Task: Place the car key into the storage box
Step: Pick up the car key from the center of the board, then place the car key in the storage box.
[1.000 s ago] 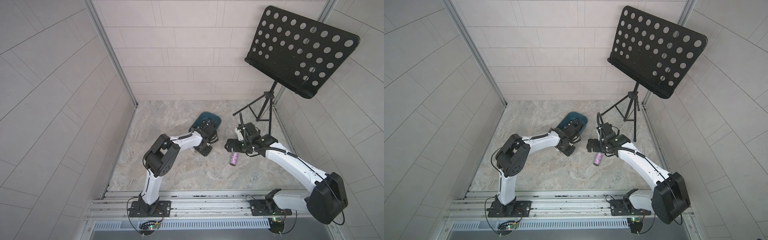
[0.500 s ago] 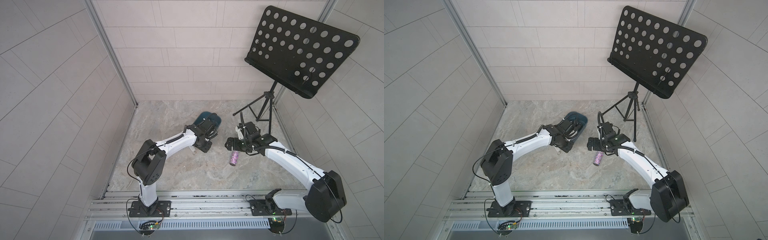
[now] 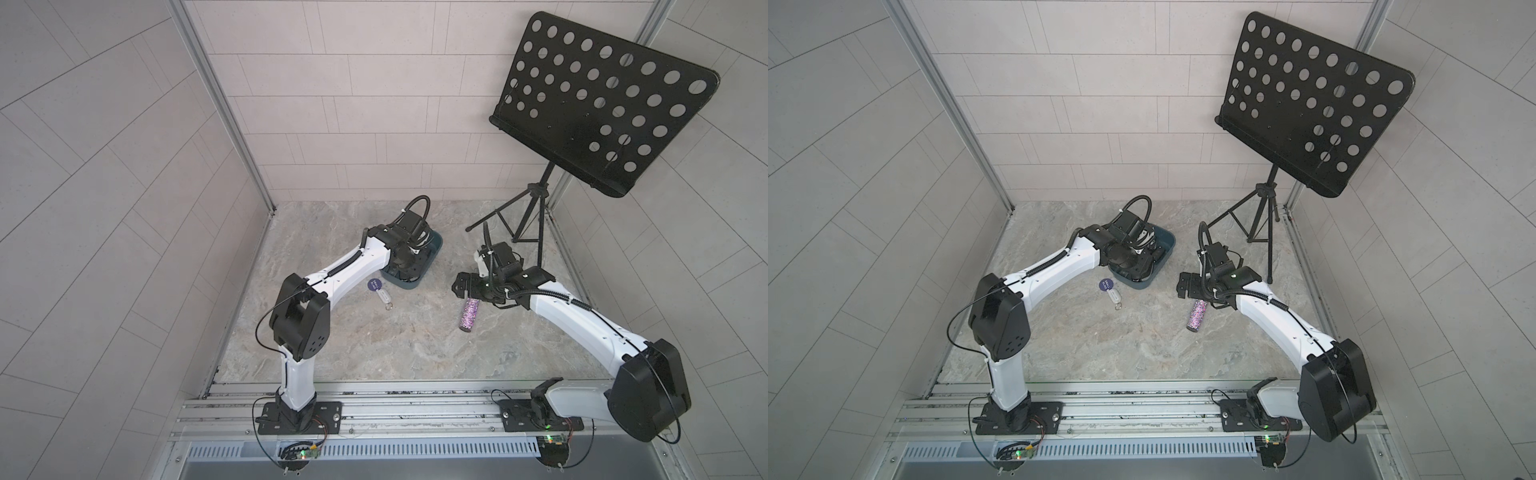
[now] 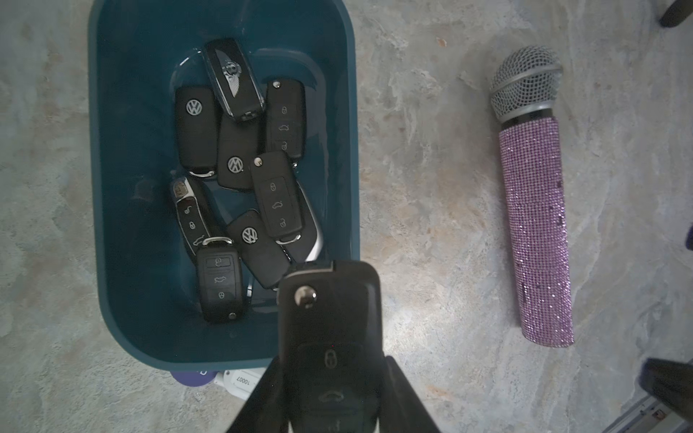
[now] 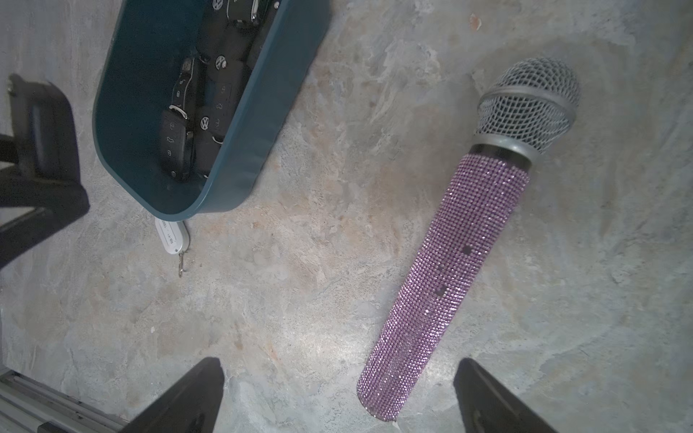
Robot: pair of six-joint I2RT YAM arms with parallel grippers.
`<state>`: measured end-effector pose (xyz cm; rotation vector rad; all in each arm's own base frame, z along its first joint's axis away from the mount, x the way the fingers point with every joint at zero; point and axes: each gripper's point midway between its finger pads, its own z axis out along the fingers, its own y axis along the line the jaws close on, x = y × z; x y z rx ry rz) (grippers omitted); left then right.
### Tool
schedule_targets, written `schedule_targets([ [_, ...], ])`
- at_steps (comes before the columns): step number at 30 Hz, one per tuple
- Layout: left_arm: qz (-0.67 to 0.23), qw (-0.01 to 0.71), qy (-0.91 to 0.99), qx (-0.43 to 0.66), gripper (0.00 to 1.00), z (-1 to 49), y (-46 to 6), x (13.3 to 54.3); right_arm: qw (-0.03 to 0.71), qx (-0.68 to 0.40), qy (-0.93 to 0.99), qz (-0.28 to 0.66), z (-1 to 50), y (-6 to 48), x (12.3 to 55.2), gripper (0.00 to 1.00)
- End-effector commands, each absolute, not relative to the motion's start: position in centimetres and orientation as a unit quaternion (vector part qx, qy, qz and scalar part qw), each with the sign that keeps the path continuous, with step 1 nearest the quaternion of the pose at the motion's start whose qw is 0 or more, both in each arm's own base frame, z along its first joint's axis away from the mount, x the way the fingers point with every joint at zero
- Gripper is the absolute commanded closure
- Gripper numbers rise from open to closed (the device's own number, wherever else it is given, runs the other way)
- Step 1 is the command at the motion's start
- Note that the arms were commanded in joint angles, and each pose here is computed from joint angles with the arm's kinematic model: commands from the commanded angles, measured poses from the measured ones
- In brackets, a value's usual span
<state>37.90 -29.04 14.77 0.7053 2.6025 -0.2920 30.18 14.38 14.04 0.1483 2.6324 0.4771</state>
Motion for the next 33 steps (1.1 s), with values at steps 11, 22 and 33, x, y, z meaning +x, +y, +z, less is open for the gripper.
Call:
schedule_targets([
  [11,-0.037,0.19,0.957,0.217,0.67,9.7,-26.8,44.0,0.26,0.07,0.949,0.162,16.2,12.9,31.4,0.0],
  [22,-0.036,0.167,0.967,0.19,0.66,6.5,-26.2,46.6,0.271,0.058,0.951,0.138,16.6,11.9,31.0,0.0],
  [33,-0.054,0.159,0.971,0.171,0.52,6.4,-25.8,47.3,0.284,0.065,0.947,0.137,16.5,11.6,31.1,0.0],
])
